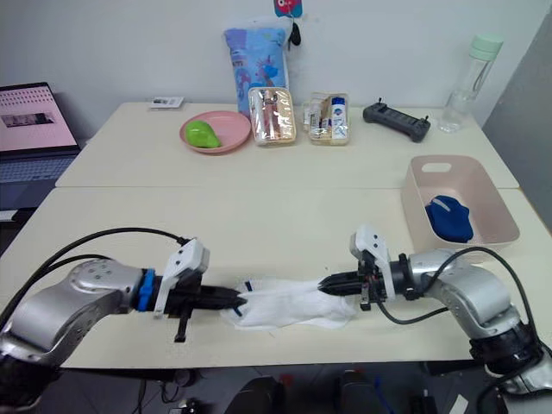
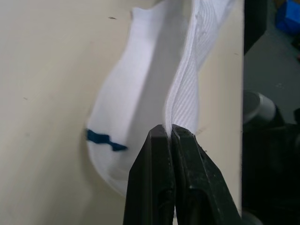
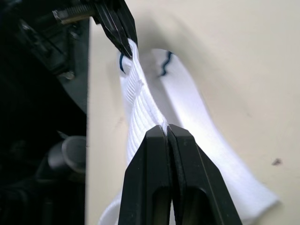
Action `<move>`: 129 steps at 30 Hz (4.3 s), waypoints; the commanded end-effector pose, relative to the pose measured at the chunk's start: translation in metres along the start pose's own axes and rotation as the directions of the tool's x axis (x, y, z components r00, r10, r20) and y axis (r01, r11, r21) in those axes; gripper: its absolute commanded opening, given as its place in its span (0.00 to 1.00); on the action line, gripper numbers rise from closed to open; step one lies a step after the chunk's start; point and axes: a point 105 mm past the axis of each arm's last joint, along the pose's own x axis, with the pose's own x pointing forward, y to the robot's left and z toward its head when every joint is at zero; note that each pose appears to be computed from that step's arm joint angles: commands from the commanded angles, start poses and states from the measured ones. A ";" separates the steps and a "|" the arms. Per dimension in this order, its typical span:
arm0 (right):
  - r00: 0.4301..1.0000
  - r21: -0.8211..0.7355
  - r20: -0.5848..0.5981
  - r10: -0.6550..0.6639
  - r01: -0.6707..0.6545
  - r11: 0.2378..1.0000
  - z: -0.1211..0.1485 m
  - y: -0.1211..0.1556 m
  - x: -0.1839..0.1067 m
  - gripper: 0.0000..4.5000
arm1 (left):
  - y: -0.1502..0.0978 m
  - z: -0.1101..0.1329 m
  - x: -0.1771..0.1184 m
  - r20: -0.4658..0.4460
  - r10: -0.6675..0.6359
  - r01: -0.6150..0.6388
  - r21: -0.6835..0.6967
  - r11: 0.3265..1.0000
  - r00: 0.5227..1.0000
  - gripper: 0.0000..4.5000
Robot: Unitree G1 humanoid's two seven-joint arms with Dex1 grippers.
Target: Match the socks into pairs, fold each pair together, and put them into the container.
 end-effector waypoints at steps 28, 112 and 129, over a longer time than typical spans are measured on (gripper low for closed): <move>0.981 0.055 0.010 -0.193 0.193 0.980 -0.009 -0.015 -0.040 0.78 | 0.015 0.018 -0.016 0.137 0.180 -0.186 0.028 0.982 0.974 0.72; 0.999 0.189 0.020 -0.036 0.031 0.982 -0.009 0.022 -0.034 0.00 | -0.011 -0.009 -0.015 0.077 0.270 -0.252 -0.188 0.949 0.960 0.20; 1.000 0.181 0.012 -0.023 0.020 0.983 -0.012 0.024 -0.030 0.00 | -0.003 -0.021 0.012 0.021 0.339 -0.327 -0.221 0.919 0.940 0.41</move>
